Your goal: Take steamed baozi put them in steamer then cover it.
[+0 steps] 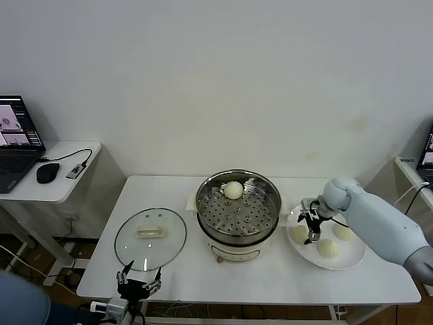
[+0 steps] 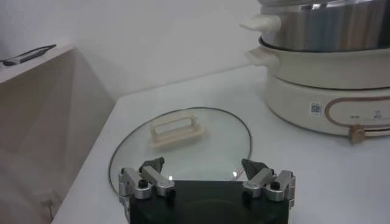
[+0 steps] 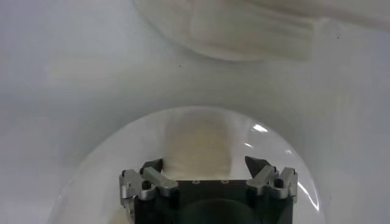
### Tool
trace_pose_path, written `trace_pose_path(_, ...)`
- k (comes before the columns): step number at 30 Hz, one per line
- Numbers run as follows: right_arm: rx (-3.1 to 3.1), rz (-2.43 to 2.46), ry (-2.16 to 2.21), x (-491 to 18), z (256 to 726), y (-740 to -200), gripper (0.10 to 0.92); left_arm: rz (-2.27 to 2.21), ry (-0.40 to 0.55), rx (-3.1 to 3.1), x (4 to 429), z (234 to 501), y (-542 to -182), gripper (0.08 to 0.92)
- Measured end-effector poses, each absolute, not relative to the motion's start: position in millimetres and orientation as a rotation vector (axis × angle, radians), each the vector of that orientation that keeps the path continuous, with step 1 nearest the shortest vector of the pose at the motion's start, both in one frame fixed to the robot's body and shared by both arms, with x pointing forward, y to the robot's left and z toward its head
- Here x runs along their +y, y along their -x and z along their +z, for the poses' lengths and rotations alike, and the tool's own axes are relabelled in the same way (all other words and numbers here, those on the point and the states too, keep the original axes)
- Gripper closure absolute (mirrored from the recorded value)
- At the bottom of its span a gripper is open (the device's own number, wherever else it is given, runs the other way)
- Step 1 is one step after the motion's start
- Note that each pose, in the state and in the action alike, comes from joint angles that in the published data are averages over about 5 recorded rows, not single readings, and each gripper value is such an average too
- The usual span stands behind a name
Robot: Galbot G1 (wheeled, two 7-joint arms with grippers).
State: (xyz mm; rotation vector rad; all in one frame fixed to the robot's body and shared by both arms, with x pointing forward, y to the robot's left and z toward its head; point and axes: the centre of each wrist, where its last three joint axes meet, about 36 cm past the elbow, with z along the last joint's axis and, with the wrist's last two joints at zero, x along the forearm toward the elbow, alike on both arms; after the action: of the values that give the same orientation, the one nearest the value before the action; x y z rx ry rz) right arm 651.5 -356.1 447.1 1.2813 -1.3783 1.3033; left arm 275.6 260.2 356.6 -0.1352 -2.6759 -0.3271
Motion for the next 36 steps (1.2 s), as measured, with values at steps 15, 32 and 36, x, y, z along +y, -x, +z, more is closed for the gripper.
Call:
trace_pose_path(15,-1.406,1.272,-1.268,-364,467,-652,0.554,-0.325,0.135,-2.682,260,358,-276,0.177)
trace_pose_path(32,-1.475,1.283,-1.268,-363,629,-652,0.555,-0.349,0.149,-2.714,258,374,-281,0.177)
trace_pose_path(36,-1.491,1.304,-1.296,-342,672,-653,0.555,-0.363,0.140,-2.715,260,379,-280,0.177)
